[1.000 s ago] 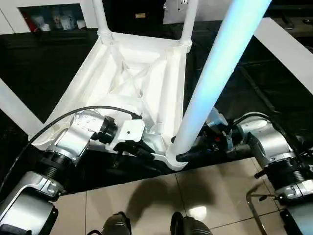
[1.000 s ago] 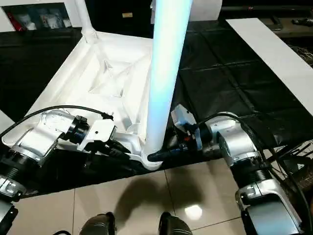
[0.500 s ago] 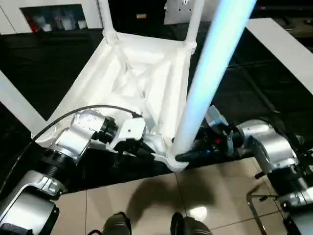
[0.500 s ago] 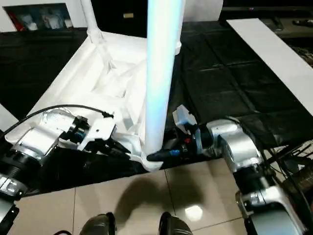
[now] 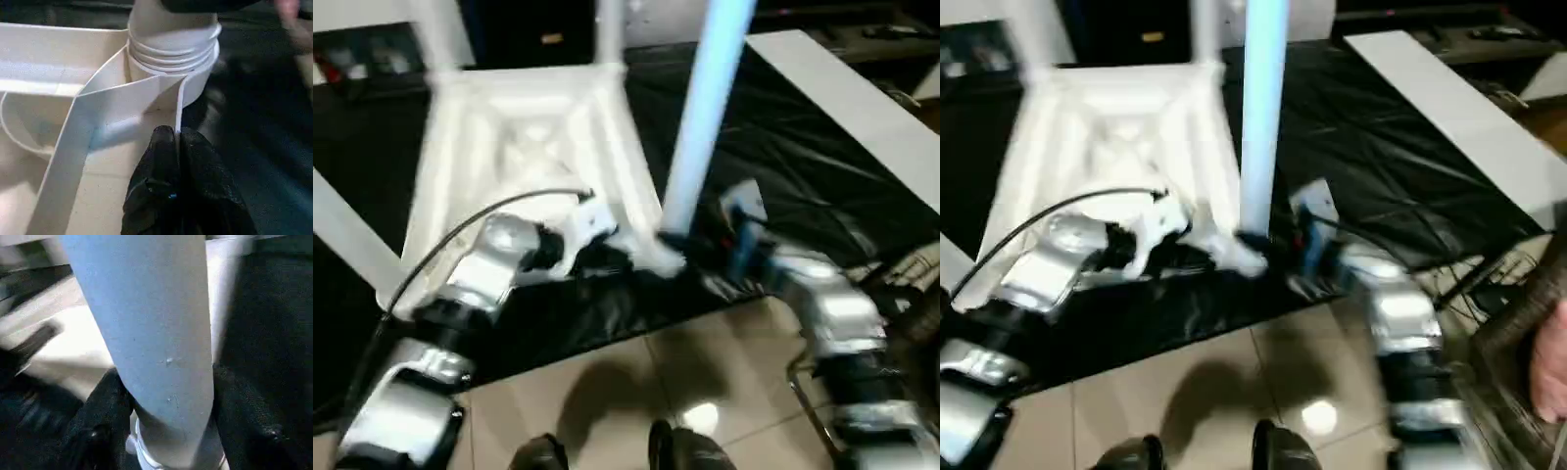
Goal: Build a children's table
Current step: Rotate leg to tighten
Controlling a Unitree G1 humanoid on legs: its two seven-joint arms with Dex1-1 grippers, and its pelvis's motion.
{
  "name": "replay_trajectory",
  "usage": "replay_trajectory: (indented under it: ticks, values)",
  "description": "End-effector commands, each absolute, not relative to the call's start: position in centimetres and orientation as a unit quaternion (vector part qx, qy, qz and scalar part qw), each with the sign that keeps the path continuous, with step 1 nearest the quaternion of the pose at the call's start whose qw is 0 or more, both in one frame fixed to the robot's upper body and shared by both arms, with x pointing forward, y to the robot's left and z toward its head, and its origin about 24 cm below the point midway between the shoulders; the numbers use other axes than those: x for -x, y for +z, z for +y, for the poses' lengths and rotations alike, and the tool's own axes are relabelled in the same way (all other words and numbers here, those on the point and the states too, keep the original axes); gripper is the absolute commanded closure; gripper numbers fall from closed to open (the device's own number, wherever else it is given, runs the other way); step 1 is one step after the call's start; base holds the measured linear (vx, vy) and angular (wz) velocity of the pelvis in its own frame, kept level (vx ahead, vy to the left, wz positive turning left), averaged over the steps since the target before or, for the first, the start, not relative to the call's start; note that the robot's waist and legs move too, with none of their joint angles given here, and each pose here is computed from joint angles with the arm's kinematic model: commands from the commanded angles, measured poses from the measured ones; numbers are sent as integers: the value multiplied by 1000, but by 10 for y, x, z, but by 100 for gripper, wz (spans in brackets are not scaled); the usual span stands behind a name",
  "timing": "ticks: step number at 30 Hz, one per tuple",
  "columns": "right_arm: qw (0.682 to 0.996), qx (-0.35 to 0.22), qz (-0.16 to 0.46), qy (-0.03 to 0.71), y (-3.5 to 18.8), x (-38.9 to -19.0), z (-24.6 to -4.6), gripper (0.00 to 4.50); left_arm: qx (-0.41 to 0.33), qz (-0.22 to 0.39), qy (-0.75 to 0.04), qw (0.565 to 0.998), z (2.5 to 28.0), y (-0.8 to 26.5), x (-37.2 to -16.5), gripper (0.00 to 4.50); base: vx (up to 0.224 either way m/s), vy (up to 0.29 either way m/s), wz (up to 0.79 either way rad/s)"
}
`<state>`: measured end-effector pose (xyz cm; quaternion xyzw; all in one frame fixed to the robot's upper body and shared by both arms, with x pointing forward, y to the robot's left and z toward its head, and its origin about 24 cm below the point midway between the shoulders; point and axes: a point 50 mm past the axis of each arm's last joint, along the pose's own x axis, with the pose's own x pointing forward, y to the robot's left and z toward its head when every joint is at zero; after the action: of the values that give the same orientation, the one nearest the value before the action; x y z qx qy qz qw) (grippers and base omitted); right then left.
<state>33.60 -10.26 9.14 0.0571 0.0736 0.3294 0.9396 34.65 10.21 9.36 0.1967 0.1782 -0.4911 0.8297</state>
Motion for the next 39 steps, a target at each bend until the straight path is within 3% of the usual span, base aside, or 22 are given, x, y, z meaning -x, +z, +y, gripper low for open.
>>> replay_trajectory:
  ticks: [1, 4, 6, 8, 11, 15, 19, 23, 27, 30, 32, 35, 39]
  values:
    - [928, -106, 128, 332, 75, -330, -54, 244, -182, 161, -469, 849, 74, 96, -349, 450, 0, 0, 0]
    - [946, -115, 149, 266, 71, -335, -42, 244, -180, 150, -432, 871, 67, 100, -353, 450, 0, 0, 0]
    - [950, -97, 141, 261, 72, -334, -35, 244, -177, 145, -424, 876, 62, 101, -353, 450, 0, 0, 0]
    - [954, -101, 131, 249, 73, -334, -33, 189, -175, 145, -422, 878, 60, 101, -353, 450, 0, 0, 0]
    - [960, -102, 113, 237, 75, -336, -36, 169, -179, 143, -431, 873, 61, 100, -351, 450, 0, 0, 0]
    - [963, -90, 65, 247, 83, -338, -62, 127, -195, 146, -461, 854, 72, 93, -344, 450, 0, 0, 0]
    - [949, -51, 35, 310, 84, -331, -89, 87, -207, 147, -505, 825, 86, 85, -335, 450, 0, 0, 0]
    - [930, -57, 10, 362, 90, -324, -109, 58, -212, 150, -533, 805, 95, 80, -329, 450, 0, 0, 0]
    - [880, -5, -5, 476, 100, -311, -134, 29, -223, 157, -607, 746, 107, 75, -315, 450, 0, 0, 0]
    - [860, 14, -3, 511, 103, -307, -138, 18, -246, 156, -638, 713, 112, 73, -309, 450, 0, 0, 0]
    - [813, 43, 15, 580, 103, -299, -141, 18, -258, 167, -680, 665, 120, 71, -301, 450, 0, 0, 0]
    - [769, 66, 30, 635, 102, -293, -143, 18, -268, 175, -711, 627, 125, 73, -297, 450, 0, 0, 0]
    - [735, 68, 50, 672, 103, -293, -143, 18, -284, 184, -732, 591, 130, 75, -296, 450, 0, 0, 0]
